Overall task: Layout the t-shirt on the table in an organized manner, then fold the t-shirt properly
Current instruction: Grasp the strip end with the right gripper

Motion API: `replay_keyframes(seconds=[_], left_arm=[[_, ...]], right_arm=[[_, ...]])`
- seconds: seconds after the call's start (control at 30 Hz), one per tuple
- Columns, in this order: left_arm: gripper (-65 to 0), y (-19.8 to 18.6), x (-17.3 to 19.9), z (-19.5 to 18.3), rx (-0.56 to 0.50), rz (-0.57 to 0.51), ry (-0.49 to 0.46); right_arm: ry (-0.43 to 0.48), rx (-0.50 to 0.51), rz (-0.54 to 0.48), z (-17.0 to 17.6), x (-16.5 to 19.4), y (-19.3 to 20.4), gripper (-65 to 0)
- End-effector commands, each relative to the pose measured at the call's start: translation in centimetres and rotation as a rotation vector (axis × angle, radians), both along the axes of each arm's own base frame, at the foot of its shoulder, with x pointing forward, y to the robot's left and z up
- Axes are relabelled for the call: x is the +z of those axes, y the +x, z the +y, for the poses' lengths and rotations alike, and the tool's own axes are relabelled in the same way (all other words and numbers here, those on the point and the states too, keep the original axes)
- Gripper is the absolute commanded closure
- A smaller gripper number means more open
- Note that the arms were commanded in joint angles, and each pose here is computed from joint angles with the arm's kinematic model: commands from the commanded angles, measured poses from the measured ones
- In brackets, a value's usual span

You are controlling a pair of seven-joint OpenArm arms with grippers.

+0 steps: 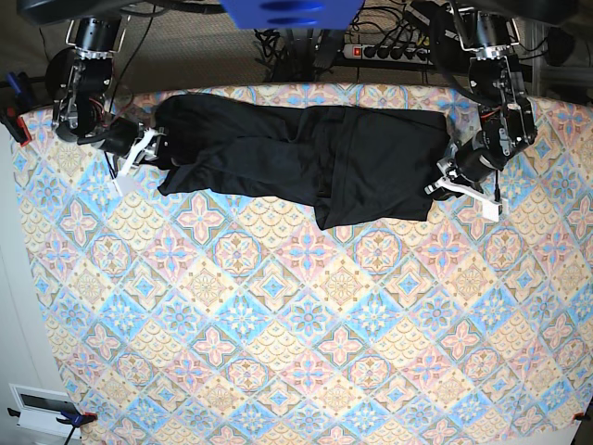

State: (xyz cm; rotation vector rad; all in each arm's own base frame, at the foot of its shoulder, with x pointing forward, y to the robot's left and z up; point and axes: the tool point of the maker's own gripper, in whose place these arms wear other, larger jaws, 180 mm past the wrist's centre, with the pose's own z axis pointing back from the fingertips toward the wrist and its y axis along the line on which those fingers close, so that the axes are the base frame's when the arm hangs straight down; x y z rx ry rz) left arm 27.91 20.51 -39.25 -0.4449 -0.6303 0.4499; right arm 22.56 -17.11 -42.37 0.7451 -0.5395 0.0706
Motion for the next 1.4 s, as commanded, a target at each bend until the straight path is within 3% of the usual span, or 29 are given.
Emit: replay_keyframes(seconds=[0.0, 0.6, 0.77, 0.9, 1.07, 1.23, 1.37], left_arm=[[-0.2, 0.8, 1.1, 0.4, -0.001, -0.042, 0.008], [-0.2, 0.9, 1.3, 0.6, 0.004, -0.047, 0.010], [-0.2, 1.0, 1.3, 0.5, 0.005, -0.049, 0.007], [-0.2, 1.0, 1.4, 0.6, 0.005, -0.049, 0.009], [-0.2, 1.0, 1.4, 0.7, 0.007, -0.050, 0.010], [-0.2, 1.1, 1.5, 0.6, 0.007, -0.054, 0.008], [-0.2, 1.2, 1.6, 0.7, 0.009, -0.057, 0.009]], right_arm=[[-0.032, 0.036, 0.049, 0.4, -1.0, -1.1, -31.8], [0.009, 0.155, 0.108, 4.7, -2.4, -2.9, -31.3], [0.022, 0.180, 0.155, 5.5, -3.5, -4.0, -24.2], [-0.029, 0.210, 0.176, 5.4, -4.3, -4.6, -16.8], [-0.048, 0.215, 0.187, 6.0, -4.8, -4.8, 0.0], [-0.074, 0.073, 0.222, 3.4, -4.8, -3.7, 0.0], [-0.085, 0.036, 0.137, 2.4, -3.2, 0.0, 0.0]])
